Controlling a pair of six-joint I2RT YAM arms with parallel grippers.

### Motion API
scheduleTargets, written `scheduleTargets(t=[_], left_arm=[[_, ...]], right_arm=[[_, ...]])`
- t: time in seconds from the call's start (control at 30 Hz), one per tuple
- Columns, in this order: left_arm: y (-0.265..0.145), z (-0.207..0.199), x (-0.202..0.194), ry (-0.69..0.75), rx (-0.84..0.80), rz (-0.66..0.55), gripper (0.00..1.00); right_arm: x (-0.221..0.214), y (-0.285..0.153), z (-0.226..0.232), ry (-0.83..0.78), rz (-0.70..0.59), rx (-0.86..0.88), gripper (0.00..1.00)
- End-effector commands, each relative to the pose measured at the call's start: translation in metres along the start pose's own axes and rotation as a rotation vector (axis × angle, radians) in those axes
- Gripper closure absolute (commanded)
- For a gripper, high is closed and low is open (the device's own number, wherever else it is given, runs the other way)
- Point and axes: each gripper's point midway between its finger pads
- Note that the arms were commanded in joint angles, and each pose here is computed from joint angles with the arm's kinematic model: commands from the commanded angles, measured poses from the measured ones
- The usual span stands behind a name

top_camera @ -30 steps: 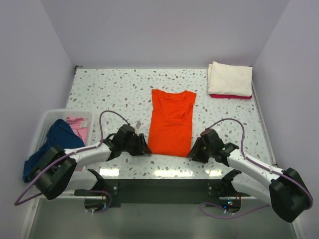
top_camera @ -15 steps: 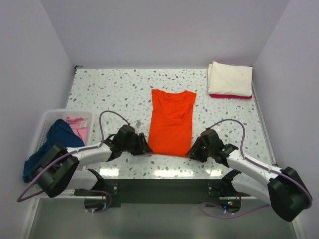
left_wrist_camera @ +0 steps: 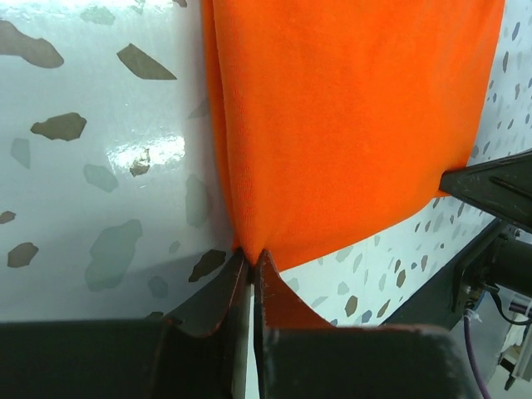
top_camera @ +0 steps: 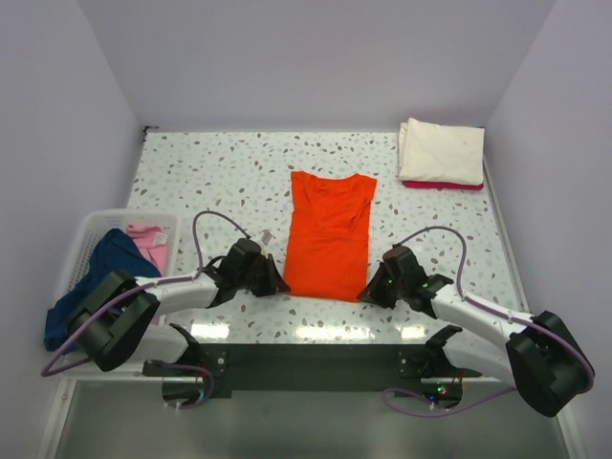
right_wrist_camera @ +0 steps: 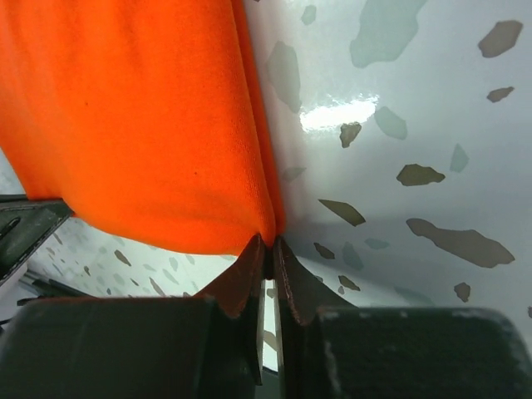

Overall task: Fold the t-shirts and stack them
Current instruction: Fold the tshirt

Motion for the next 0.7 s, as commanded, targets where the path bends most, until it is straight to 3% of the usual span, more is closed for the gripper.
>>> scheduleTargets(t=[0.0,0.1,0.47,0.67], left_arm=[[-0.004,0.016,-0.003,0.015,0.097,0.025,0.97],[-0.014,0.016,-0.003,0.018,0.126,0.036,1.00],[-0.055,0.008,-0.034,0.006,0.105,0.080,1.00],[-0.076,-0.003,-0.056,-0.010,0.070,0.111,1.00]], right_arm=[[0.009,-0.005,0.003,-0.051,-0.020,-0.022,0.94],[0.008,-0.017,0.007,-0.095,-0.010,-0.020,1.00],[-0.032,-0.059,-0.004,-0.212,0.176,0.035,1.00],[-0.038,-0.087,-0.007,-0.285,0.186,0.061,1.00]])
Point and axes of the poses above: each gripper's point midway between its finger pads, its own y axis out along the fingers, its own z axis along the line the jaws close on, x = y × z, and after that the axes turned 5 degrees about y, right-handed
